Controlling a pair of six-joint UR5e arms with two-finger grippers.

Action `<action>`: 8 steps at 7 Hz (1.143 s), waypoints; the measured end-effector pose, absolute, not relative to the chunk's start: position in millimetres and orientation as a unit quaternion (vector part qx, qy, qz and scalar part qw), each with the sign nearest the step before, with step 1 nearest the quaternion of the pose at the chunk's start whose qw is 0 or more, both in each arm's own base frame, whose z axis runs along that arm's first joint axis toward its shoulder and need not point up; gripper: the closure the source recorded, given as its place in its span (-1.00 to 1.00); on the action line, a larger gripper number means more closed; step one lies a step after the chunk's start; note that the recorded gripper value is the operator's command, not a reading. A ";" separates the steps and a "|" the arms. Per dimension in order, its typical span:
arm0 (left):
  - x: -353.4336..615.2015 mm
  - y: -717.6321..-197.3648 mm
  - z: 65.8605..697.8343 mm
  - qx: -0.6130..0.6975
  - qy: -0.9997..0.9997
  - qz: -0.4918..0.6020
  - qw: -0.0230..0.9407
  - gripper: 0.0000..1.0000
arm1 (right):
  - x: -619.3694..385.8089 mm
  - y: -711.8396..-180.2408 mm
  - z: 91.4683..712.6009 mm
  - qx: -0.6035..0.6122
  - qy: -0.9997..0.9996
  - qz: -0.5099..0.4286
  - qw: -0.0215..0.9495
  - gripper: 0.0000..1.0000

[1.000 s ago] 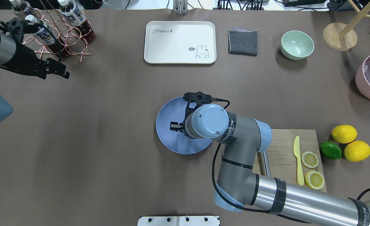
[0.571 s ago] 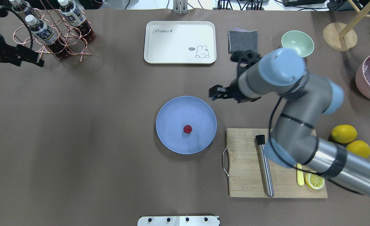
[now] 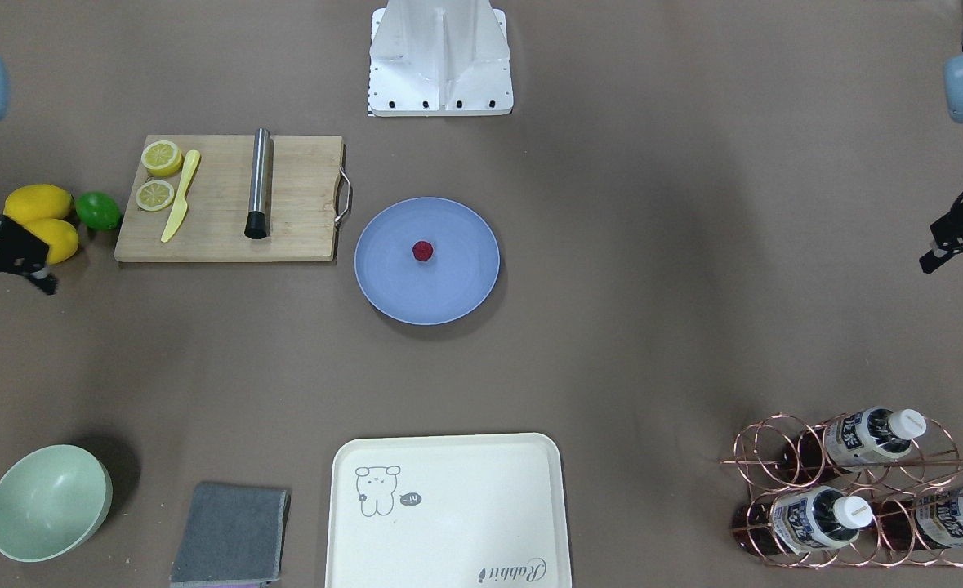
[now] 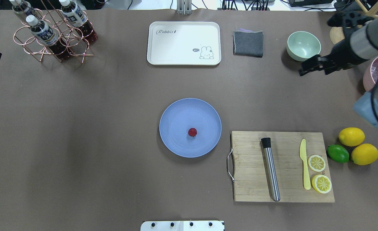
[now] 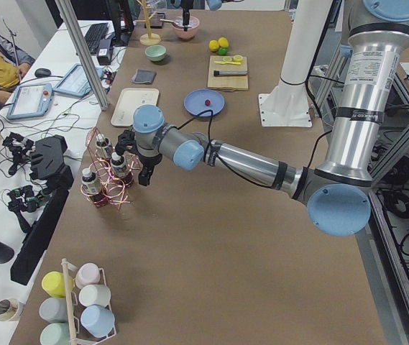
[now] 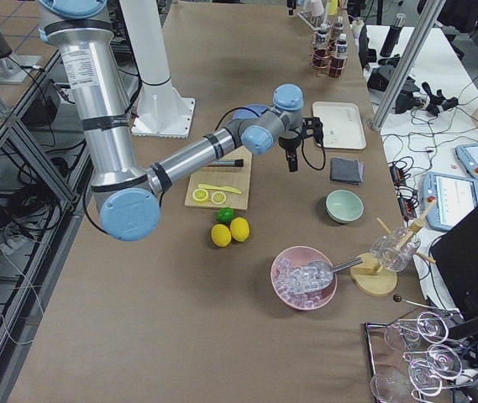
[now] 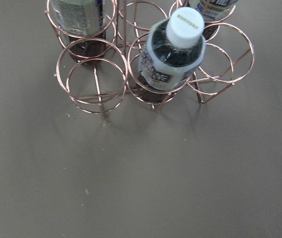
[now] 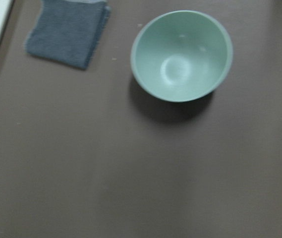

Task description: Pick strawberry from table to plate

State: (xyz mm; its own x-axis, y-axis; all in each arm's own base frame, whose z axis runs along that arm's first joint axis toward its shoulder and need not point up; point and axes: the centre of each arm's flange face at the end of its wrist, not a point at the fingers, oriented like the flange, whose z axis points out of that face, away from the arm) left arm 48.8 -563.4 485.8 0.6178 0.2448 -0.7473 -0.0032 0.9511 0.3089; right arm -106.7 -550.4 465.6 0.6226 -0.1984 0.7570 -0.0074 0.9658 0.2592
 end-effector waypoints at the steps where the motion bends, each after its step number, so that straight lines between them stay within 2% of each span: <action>1: 35.7 -563.5 496.6 0.141 0.427 0.068 0.891 -0.94 | -45.5 -559.7 517.3 0.127 -0.423 -0.068 0.894 -1.00; 3: 20.0 -564.8 514.3 0.140 0.419 0.067 0.895 -0.94 | 58.7 -557.5 600.3 0.125 -0.400 -0.082 0.904 -1.00; 4: 15.9 -565.1 522.3 0.140 0.415 0.070 0.896 -0.94 | 90.7 -550.5 617.5 0.117 -0.393 -0.083 0.908 -1.00; 8: -4.9 -540.0 562.3 0.147 0.377 0.057 0.913 -0.94 | 118.6 -538.0 634.8 0.103 -0.364 -0.077 0.923 -1.00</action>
State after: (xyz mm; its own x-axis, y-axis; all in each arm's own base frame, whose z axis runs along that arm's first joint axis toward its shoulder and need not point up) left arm -4.9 -540.0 562.3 0.7098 0.2148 -0.6709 0.0061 0.9505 0.3107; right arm 118.6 -538.0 634.8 0.7236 -0.2166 0.6554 0.0664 0.9669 0.2462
